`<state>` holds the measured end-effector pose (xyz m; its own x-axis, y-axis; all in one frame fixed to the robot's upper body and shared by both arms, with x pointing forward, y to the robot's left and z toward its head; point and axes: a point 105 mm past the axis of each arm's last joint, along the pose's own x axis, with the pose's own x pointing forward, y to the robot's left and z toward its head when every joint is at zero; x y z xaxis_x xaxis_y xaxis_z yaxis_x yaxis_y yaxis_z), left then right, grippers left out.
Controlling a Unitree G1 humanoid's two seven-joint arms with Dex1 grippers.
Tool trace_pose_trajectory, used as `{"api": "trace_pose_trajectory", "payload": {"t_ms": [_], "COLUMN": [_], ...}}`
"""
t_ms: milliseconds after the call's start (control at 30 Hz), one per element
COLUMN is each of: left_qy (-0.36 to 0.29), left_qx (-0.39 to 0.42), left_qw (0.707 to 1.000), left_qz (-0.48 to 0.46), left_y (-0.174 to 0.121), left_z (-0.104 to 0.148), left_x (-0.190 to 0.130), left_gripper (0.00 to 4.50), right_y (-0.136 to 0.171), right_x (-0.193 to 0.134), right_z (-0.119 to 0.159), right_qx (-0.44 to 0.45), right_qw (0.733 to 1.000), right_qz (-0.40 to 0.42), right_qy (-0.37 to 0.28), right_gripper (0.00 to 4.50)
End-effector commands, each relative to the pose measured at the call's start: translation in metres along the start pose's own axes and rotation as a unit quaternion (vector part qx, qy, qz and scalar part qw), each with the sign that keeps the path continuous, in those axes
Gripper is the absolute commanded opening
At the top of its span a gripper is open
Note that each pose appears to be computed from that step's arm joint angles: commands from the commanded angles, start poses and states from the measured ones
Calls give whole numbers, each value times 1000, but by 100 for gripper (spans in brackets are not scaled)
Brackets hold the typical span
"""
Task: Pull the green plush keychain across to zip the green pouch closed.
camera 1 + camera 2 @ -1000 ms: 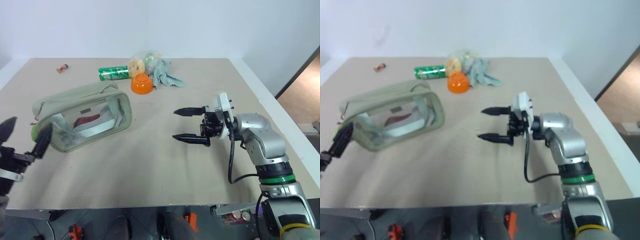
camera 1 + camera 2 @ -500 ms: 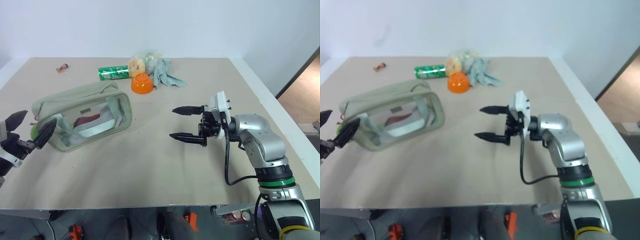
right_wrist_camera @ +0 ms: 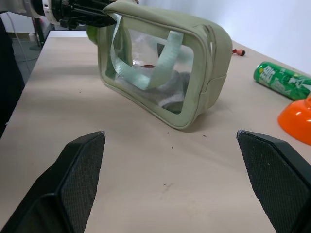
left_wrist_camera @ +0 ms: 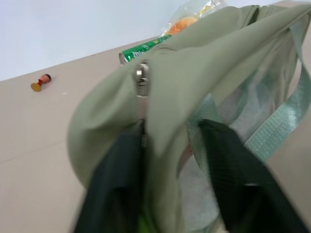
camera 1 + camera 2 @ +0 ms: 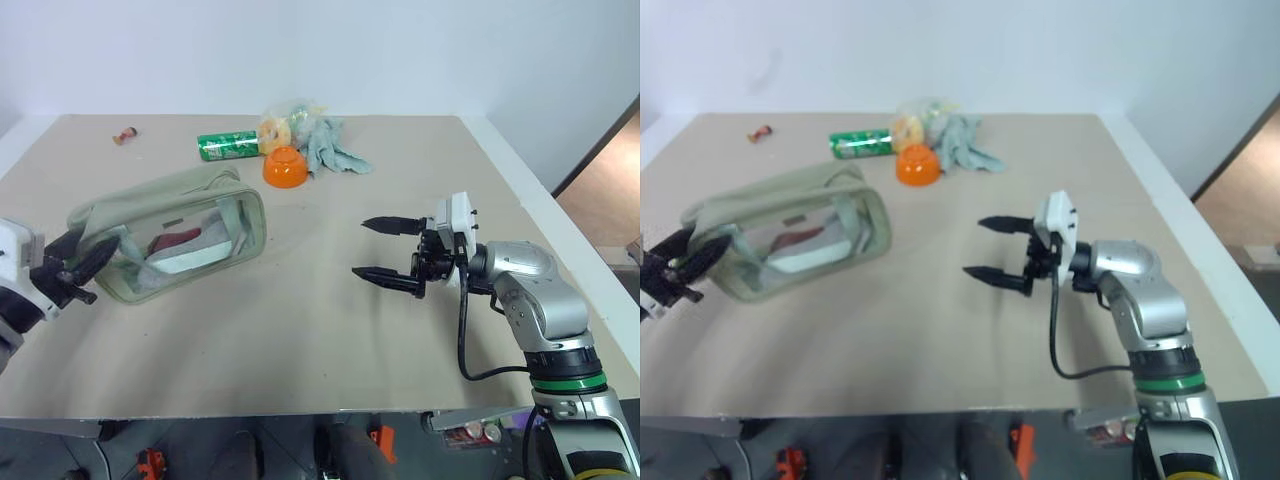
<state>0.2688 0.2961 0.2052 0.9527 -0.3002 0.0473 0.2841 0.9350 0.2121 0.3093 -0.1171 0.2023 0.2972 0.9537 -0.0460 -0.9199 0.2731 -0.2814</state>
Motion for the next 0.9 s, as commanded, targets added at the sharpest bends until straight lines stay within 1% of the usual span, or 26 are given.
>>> {"api": "trace_pose_trajectory", "payload": {"t_ms": [33,67,233,367,467,533,600,900], "left_qy": [-3,-3,-2,-15,-65,-84,-95,-129], "left_qx": [17,18,25,53,64,87,100,92], "left_qw": [1000,1000,1000,998,992,985,978,947], "left_qz": [-12,-12,-9,-28,-84,-125,-155,-280], "left_y": [0,1,8,7,-11,-25,-36,-92], "left_z": [6,6,6,11,35,48,56,75], "left_x": [1,1,1,6,15,20,23,32], "left_gripper": [31,2,2,2,2,2,2,2], "right_y": [0,0,-1,-2,-5,-8,-10,-14], "right_x": [-5,-5,-5,-5,-5,-4,-5,-9], "right_z": [14,14,14,15,16,17,18,16], "right_qx": [-32,-32,-35,-37,-44,-50,-52,-58], "right_qw": [999,999,999,999,999,999,998,998], "right_qz": [-9,-10,-13,-14,-14,-16,-17,-26], "right_qy": [-10,-10,-8,-6,-7,-7,-5,0], "right_gripper": [450,450,450,450,450,450,450,450]}}
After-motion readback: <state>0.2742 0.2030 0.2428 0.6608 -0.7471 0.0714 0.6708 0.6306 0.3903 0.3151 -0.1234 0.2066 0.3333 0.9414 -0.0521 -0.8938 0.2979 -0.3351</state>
